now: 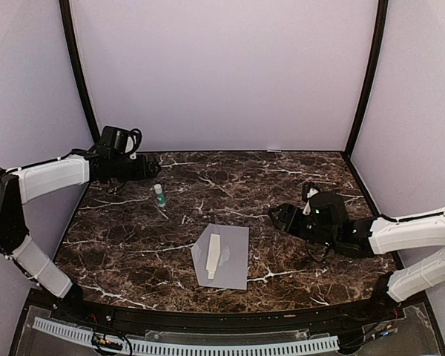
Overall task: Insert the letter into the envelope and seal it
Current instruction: Place the letter in the envelope, then pick up the solid glue from the center of the board.
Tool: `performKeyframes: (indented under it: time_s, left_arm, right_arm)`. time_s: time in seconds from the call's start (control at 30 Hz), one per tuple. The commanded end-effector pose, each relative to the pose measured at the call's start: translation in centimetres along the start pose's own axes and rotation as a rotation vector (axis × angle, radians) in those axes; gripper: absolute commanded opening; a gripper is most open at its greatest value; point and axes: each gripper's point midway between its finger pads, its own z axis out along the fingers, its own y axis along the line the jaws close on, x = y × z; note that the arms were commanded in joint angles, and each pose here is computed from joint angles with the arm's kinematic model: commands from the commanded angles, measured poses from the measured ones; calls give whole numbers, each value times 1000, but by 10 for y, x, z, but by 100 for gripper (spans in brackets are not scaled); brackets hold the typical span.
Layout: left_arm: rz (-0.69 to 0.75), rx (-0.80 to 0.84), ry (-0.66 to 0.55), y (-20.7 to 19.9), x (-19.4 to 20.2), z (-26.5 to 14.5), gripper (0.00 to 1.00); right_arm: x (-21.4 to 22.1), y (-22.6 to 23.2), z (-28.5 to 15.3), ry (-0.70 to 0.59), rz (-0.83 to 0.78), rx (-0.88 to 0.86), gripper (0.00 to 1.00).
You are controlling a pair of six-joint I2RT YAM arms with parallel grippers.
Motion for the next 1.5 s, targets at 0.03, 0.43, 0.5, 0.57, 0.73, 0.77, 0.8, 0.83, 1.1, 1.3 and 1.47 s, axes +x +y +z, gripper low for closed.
performKeyframes:
  time_s: [0.03,0.43,0.5,0.57,0.73,0.77,0.8,0.83,1.1,1.3,1.47]
  left_arm:
    - [-77,-145,-33,32,9,27,90]
    - [-47,40,3,5,49,74,89]
    - [-33,29,8,5,56,78,89]
    - [-29,-4,16,13,65,82,89]
    - [5,-56,-32,24,78,83,88]
    - [14,-60,-42,25,81,83,88]
    - [19,-70,-47,27,83,84,87]
    - [19,-73,-52,28,85,84,84]
    - [54,-46,-97,26,90,89,58]
    - [101,-57,-95,26,92,95,48]
    - [130,-86,-122,31,89,95,43]
  right_arm:
    - [2,-6,-2,-11,3,-24,82]
    - [17,-15,12,44,41,-23,83]
    - [19,-13,15,52,43,-27,83]
    - [21,-12,19,62,45,-30,82]
    - [25,-11,25,82,53,-29,82]
    - [26,-11,26,86,53,-29,82]
    - [27,-11,27,87,55,-29,82]
    - [27,-10,28,90,57,-29,82]
    - [30,-12,31,101,64,-22,81]
    - [33,-13,33,113,70,-22,81]
    - [35,-13,34,121,71,-22,81]
